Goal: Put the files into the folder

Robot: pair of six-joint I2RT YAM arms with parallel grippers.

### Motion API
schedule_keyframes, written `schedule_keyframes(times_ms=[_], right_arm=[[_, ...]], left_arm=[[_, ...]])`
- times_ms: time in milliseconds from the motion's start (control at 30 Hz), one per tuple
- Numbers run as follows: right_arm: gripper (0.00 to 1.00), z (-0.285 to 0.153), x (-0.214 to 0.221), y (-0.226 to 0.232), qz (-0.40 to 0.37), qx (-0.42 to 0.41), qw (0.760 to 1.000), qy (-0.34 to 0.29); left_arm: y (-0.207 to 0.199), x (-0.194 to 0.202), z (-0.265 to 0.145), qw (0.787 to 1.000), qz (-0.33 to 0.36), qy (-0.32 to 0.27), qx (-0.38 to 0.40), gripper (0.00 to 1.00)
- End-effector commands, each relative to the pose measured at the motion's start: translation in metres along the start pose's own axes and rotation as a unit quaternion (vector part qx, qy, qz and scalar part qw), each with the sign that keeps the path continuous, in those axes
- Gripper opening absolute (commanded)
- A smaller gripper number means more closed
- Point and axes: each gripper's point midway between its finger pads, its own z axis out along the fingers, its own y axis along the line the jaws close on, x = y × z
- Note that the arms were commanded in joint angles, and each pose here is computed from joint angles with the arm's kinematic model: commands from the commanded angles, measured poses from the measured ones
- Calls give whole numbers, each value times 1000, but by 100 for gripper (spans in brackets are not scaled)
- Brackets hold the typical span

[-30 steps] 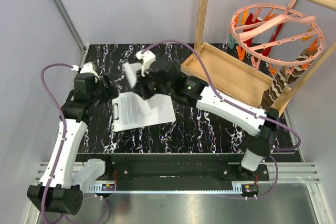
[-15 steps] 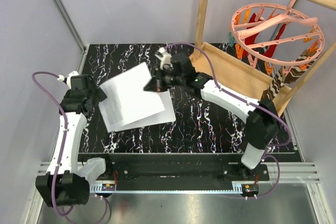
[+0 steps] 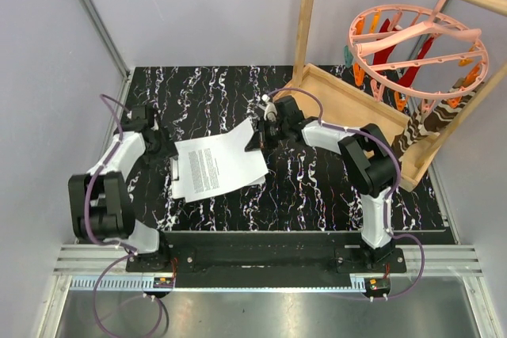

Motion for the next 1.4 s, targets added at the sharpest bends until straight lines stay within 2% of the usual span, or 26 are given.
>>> schedule_keyframes(times_ms=[0, 67, 200, 400, 733, 867, 1100, 1233, 1367], right_arm=[[0, 3, -14, 11, -50, -16, 999, -5], [0, 3, -13, 5, -51, -4, 999, -1], [0, 4, -14, 3, -51, 3, 999, 4], [0, 2, -14, 5, -51, 2, 999, 2], [0, 2, -13, 6, -41, -1, 999, 5], [0, 1, -13, 5, -41, 4, 999, 1], [0, -1, -13, 2, -32, 5, 999, 0], [0, -2, -13, 2, -28, 4, 1000, -3], [0, -2, -12, 1, -26, 3, 1000, -3]], left_arm=[[-18, -18, 10, 999, 31, -5, 41, 79], [-15, -18, 12, 999, 37, -3, 36, 83], [-14, -14, 16, 998, 48, 3, 31, 83], [-23, -2, 24, 997, 80, 15, 15, 70], [-26, 5, 37, 996, 79, 28, -4, 65], [-29, 3, 40, 995, 90, 33, -1, 56], [-26, 6, 45, 993, 104, 60, -13, 56], [-23, 0, 44, 992, 113, 57, -26, 56], [-23, 4, 48, 991, 114, 64, -27, 49]])
